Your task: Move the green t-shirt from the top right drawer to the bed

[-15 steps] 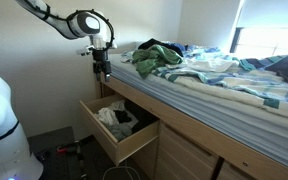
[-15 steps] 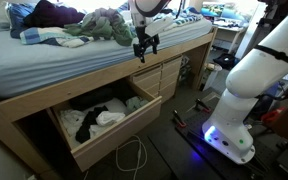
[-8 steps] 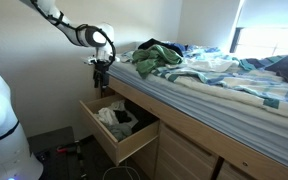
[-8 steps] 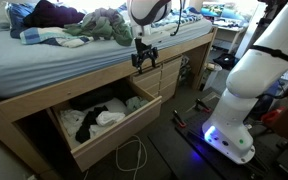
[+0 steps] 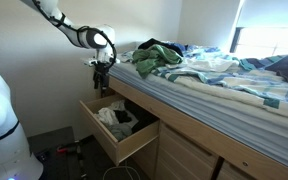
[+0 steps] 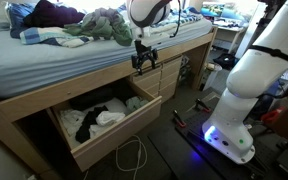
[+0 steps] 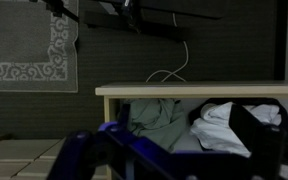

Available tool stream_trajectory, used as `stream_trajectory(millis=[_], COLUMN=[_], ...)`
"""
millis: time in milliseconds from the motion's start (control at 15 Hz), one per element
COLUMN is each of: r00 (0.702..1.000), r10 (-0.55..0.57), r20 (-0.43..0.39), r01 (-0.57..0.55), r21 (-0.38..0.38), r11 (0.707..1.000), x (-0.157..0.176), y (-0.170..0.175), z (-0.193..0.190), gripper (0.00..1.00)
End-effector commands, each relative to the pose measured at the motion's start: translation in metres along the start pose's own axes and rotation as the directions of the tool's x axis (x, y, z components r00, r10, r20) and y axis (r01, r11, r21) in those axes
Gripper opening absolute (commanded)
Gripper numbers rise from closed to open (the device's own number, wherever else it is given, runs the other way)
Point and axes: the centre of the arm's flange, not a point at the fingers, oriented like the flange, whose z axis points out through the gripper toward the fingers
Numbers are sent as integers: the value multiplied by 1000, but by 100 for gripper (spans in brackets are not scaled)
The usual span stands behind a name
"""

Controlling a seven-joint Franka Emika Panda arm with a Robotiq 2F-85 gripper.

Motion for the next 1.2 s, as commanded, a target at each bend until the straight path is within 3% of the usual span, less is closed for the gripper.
stream_trajectory(millis=[0,333,667,1000,1133], r00=[1000,1000,996,990,992], r10=[-8,-17,83,137,117], r20=[-6,16,40,12,38], r01=[8,17,-81,-136,-114], r21=[15,-4,-47,-86,-75], r11=[1000,1000,996,987,991], x=[8,25,39,54,47], y=[-7,-27,-29,-32,-26], z=[31,101,158,172,173], gripper=[100,100,100,100,100])
